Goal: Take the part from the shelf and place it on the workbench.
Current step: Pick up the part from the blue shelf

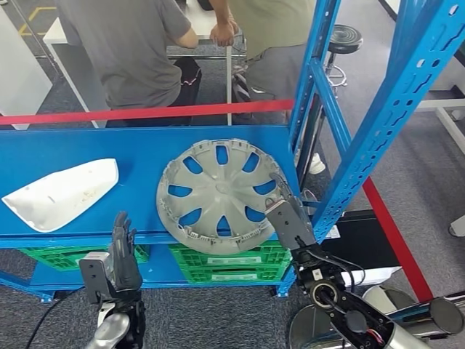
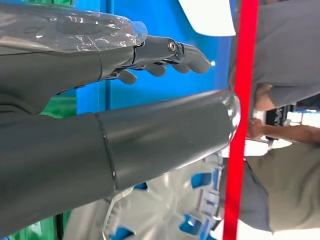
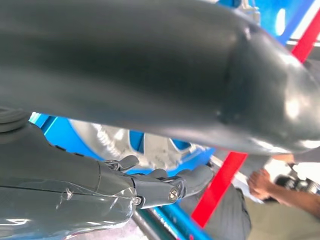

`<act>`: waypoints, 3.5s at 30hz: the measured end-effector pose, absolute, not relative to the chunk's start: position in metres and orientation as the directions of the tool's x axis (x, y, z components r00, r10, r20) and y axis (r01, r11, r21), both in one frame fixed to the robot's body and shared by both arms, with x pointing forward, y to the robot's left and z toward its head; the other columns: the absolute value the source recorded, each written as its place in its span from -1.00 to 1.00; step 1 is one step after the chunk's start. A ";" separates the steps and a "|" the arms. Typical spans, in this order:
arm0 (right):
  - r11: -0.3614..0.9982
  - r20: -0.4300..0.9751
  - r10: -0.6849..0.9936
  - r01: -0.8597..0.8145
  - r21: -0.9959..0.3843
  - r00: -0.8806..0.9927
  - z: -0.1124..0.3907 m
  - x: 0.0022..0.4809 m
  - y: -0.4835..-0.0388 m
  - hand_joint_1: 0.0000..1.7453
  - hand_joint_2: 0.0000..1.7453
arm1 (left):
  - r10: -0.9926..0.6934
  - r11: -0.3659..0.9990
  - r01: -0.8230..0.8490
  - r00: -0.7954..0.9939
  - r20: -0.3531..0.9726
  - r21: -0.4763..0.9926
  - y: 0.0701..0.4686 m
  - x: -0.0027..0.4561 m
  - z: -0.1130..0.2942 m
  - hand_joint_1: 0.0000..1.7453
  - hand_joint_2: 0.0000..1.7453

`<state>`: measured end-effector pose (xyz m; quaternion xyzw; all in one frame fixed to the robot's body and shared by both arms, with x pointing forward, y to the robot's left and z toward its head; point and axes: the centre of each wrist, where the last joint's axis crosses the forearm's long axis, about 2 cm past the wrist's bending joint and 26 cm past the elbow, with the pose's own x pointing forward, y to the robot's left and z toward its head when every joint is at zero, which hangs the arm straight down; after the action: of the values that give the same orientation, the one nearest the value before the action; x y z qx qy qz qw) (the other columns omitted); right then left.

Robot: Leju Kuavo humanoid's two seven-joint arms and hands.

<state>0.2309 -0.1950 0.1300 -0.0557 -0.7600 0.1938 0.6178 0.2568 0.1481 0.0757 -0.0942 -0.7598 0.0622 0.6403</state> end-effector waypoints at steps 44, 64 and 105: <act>0.438 0.512 0.834 -0.318 -0.841 -0.205 0.164 0.224 -0.188 -1.00 1.00 | 0.216 0.976 0.058 -0.157 0.964 -0.210 0.151 0.254 0.081 -1.00 -1.00; 0.236 0.356 0.893 -0.388 -0.891 -0.277 0.171 0.213 -0.185 -1.00 1.00 | 0.216 0.976 0.044 -0.156 0.964 -0.212 0.155 0.249 0.080 -1.00 -1.00; 0.305 0.466 0.710 -0.367 -0.879 -0.528 0.225 0.219 -0.164 -1.00 1.00 | 0.202 0.979 0.022 -0.162 0.966 -0.202 0.158 0.247 0.078 -1.00 -1.00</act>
<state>0.2187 -0.1638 0.2251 -0.1302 -0.6583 0.5751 0.4679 0.2465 0.1585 0.0785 -0.0739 -0.7589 0.0701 0.6432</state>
